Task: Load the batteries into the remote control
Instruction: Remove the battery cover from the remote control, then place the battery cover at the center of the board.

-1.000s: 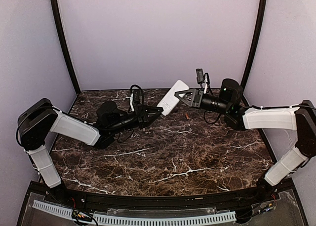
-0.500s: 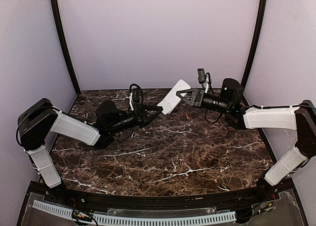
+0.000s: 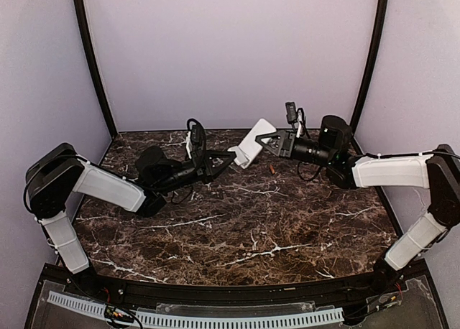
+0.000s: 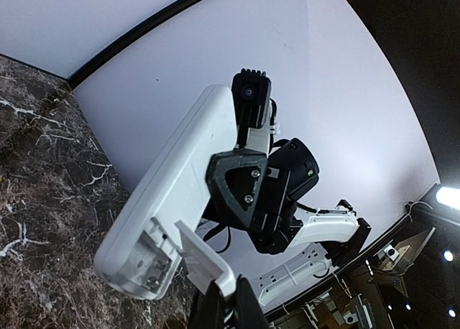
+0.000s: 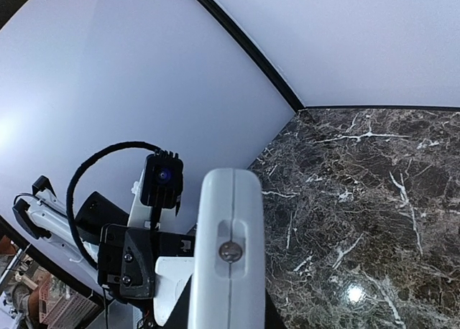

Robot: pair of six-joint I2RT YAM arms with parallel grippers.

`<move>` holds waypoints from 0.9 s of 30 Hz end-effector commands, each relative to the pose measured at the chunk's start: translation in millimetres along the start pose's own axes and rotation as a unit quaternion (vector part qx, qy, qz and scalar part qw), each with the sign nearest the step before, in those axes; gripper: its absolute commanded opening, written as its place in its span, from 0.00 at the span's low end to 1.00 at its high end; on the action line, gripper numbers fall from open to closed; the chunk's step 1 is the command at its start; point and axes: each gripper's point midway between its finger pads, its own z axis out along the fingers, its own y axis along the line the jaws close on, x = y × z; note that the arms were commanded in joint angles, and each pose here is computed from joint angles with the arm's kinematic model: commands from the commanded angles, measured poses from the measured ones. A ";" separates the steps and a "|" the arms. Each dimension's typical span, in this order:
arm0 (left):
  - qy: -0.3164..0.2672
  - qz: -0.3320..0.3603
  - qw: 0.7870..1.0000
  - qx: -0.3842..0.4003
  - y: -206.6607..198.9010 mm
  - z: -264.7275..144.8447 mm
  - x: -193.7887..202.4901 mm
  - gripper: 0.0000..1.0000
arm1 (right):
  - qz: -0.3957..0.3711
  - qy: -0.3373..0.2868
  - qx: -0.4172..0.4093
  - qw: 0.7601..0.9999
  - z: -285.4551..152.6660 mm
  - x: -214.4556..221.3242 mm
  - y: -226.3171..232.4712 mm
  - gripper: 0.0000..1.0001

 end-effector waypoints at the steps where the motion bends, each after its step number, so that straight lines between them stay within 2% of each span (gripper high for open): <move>1: 0.000 0.020 0.998 0.062 -28.2 -7.1 0.0 0.00 | 0.006 -0.002 0.013 1.000 2.1 -0.1 -14.2 0.00; 5: 0.012 0.015 0.998 0.058 -28.4 -13.1 5.5 0.00 | 0.008 -0.006 0.028 1.000 -4.2 -4.1 -24.2 0.00; 9: 0.048 0.020 0.999 -0.009 -4.9 -26.5 25.1 0.00 | 0.000 -0.004 0.042 0.999 -15.4 -7.8 -30.5 0.00; 10: 0.066 0.013 0.997 -0.046 6.3 -32.6 32.6 0.00 | -0.002 -0.002 0.042 0.999 -18.0 -7.3 -30.1 0.00; 11: 0.075 0.040 0.994 -0.063 11.6 -35.8 35.2 0.00 | -0.004 0.000 0.043 0.999 -20.5 -7.2 -30.5 0.00; 13: 0.121 0.052 0.979 -0.159 36.6 -55.3 50.3 0.00 | -0.007 0.003 0.044 0.999 -25.6 -7.3 -30.2 0.00; 14: 0.118 0.069 0.973 -0.188 41.7 -58.1 44.9 0.00 | -0.009 0.005 0.043 0.999 -28.2 -7.2 -28.8 0.00; 15: 0.148 0.088 0.956 -0.237 55.2 -73.7 52.9 0.00 | -0.009 0.007 0.041 0.999 -30.3 -6.7 -27.9 0.00; 16: 0.144 0.106 0.947 -0.268 59.9 -77.1 45.1 0.00 | -0.009 0.009 0.039 0.999 -32.2 -5.9 -26.8 0.00; 17: 0.166 0.124 0.929 -0.306 69.7 -90.7 48.6 0.00 | -0.008 0.012 0.037 0.999 -34.0 -4.6 -25.8 0.00; 18: 0.173 0.136 0.924 -0.312 70.3 -93.7 46.8 0.00 | -0.009 0.014 0.036 0.999 -35.7 -3.5 -24.6 0.00; 20: 0.179 0.111 0.929 -0.305 74.2 -104.3 53.6 0.00 | -0.010 0.017 0.038 0.999 -39.7 -1.0 -24.0 0.00; 22: 0.173 0.061 0.947 -0.264 72.7 -105.9 62.7 0.00 | -0.009 0.018 0.041 0.999 -44.9 0.4 -24.6 0.00; 24: 0.163 0.040 0.967 -0.190 58.9 -94.6 66.2 0.00 | -0.008 0.019 0.047 0.999 -49.7 2.8 -25.8 0.00; 25: 0.182 0.018 0.967 -0.180 63.8 -97.1 79.1 0.00 | -0.009 0.018 0.049 0.999 -51.9 2.9 -26.0 0.00; 27: 0.181 -0.003 0.970 -0.161 66.3 -96.1 85.3 0.00 | -0.010 0.019 0.054 0.998 -54.4 3.8 -25.9 0.00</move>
